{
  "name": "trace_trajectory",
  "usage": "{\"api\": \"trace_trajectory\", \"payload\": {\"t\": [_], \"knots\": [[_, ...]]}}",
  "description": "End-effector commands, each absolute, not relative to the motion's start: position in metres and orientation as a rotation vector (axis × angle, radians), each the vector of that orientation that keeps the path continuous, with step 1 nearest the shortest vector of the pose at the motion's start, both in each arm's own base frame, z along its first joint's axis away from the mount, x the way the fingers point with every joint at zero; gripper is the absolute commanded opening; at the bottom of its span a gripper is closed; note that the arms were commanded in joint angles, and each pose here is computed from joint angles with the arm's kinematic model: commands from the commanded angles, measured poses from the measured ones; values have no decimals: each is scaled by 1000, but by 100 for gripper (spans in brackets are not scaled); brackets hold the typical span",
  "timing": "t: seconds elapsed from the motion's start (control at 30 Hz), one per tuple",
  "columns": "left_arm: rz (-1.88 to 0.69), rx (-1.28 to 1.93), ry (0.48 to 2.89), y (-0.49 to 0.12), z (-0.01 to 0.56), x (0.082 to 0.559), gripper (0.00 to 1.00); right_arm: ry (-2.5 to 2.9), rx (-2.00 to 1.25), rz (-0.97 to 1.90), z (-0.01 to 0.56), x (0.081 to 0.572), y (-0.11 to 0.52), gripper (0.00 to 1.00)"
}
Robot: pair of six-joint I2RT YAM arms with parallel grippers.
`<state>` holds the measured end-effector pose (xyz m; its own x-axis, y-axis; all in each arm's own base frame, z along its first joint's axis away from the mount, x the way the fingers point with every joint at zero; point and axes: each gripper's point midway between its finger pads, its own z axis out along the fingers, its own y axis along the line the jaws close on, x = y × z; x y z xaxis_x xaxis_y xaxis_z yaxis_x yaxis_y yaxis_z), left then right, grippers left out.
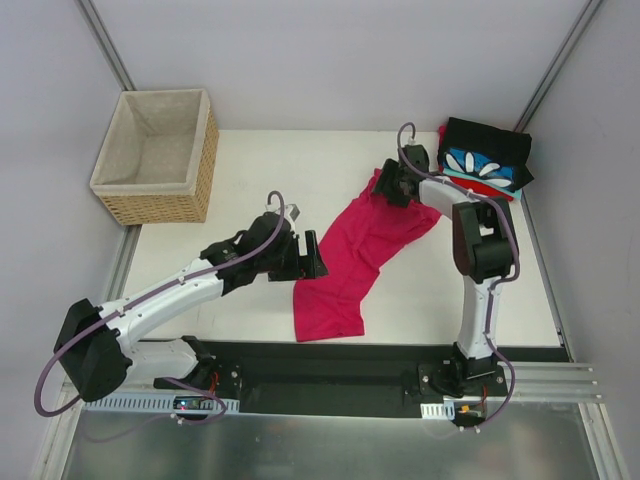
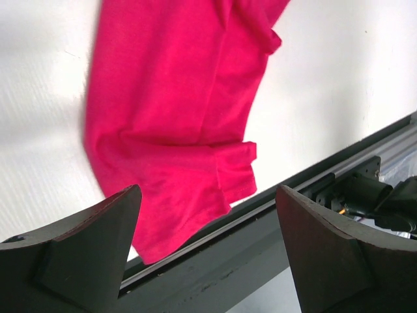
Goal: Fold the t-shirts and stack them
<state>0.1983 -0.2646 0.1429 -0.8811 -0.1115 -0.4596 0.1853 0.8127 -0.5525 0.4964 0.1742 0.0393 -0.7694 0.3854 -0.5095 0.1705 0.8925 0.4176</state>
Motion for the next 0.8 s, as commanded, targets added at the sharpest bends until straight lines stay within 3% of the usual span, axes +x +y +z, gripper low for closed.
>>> {"api": "trace_trajectory", "payload": {"t": [0.0,0.2,0.43,0.47,0.63,0.77], "knots": [[-816,47,2510,-252,141,203,84,2464,437,510,25,506,182,63],[-788,27,2529,-245,133,211,85,2518,450,555,8,528,198,63],[-776,-14,2547,-234,126,221,84,2501,442,719,16,569,233,67],[-773,-16,2550,-233,124,222,84,2459,424,754,38,583,242,68],[-764,-35,2557,-228,122,229,84,2441,451,890,28,600,266,86],[-760,-50,2557,-225,121,232,85,2387,464,1009,29,612,288,93]]}}
